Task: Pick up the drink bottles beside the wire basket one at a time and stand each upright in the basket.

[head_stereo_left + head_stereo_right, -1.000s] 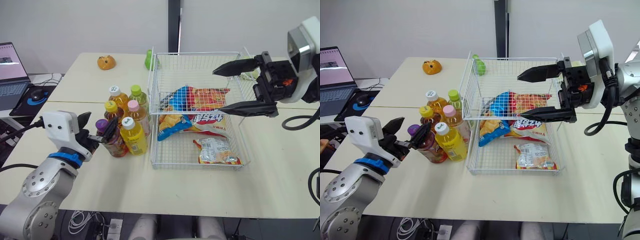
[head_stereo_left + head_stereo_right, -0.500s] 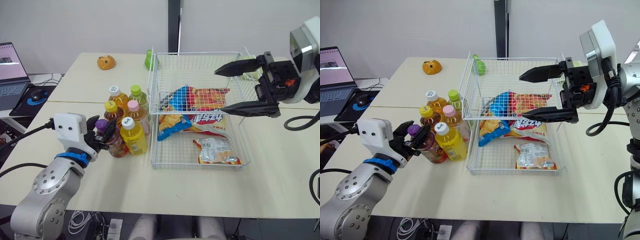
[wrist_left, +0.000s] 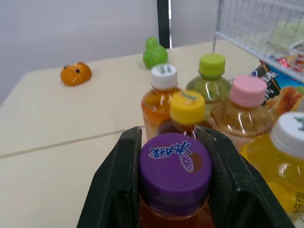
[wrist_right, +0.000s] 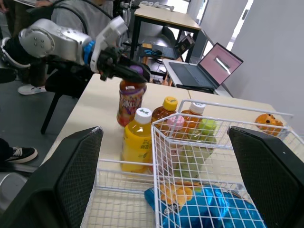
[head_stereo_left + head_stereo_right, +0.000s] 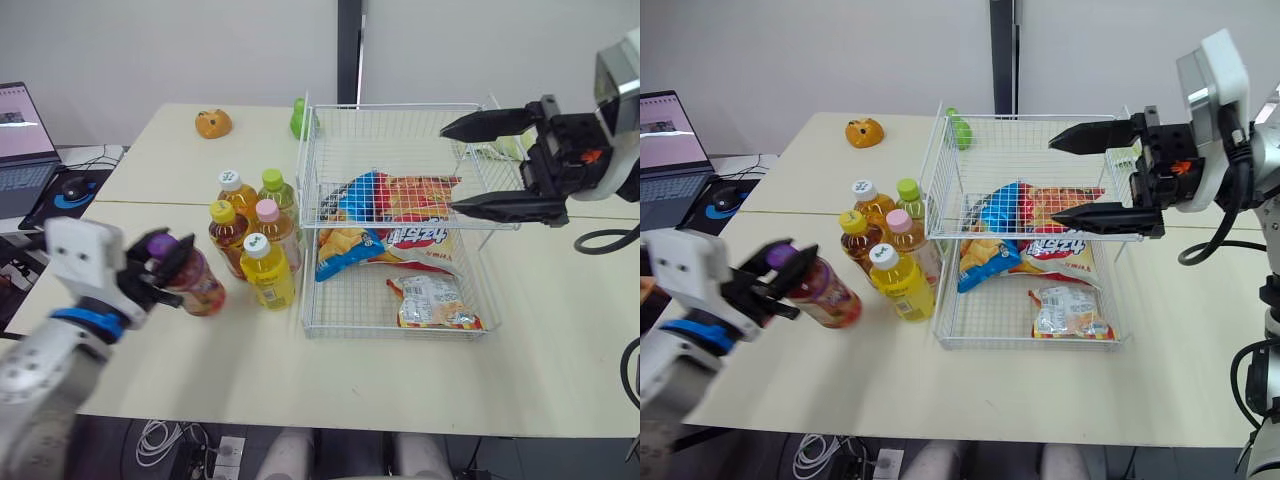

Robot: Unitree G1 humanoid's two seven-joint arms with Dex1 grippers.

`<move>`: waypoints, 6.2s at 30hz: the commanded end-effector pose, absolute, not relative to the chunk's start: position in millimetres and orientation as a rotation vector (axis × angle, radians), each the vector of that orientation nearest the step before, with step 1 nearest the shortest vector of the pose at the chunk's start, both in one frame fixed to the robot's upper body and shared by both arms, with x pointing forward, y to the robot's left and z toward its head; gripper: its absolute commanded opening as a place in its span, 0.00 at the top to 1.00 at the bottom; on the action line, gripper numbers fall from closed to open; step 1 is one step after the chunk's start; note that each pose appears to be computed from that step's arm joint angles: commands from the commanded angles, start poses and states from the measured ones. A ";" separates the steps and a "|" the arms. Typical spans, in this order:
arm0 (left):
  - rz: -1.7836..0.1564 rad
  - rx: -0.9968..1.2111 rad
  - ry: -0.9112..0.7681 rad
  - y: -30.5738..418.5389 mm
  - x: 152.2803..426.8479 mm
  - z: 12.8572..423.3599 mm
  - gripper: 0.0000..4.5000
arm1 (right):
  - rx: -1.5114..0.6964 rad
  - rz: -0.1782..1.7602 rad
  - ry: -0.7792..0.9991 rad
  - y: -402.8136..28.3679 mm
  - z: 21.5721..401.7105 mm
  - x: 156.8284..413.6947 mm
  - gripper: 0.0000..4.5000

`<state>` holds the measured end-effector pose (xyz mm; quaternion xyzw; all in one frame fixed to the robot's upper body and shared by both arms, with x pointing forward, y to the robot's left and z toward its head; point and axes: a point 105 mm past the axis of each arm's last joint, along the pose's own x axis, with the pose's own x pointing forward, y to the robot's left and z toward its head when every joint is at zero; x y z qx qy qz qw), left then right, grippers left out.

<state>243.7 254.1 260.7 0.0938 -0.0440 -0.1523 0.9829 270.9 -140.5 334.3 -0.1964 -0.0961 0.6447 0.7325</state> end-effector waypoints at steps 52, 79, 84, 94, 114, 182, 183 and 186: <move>-1.196 0.091 -0.330 -74.3 382.4 411.9 0.48 | -0.409 0.793 -0.321 -187.4 341.1 224.8 0.00; -0.768 0.262 -0.366 211.3 327.9 396.8 0.00 | -0.483 0.981 -0.212 -182.2 335.1 232.7 0.00; -0.472 0.262 -0.276 287.5 307.3 356.8 0.00 | -0.505 1.082 -0.200 -173.9 336.4 239.1 0.00; -0.313 0.204 -0.072 337.4 262.1 264.8 0.00 | -0.490 1.242 -0.196 -155.3 328.7 254.5 0.00; -0.365 0.044 -0.108 278.1 261.5 235.2 0.00 | -0.477 1.347 -0.210 -141.0 328.8 259.1 0.00; -0.681 0.163 -0.440 213.2 292.6 470.8 0.70 | -0.474 1.108 -0.238 -175.0 339.1 257.0 0.00; -0.709 0.169 -0.455 204.1 296.7 479.6 0.70 | -0.475 1.088 -0.240 -177.8 339.6 256.0 0.00; -0.801 0.165 -0.476 175.7 307.5 496.1 0.70 | -0.476 1.038 -0.238 -184.8 339.8 252.2 0.00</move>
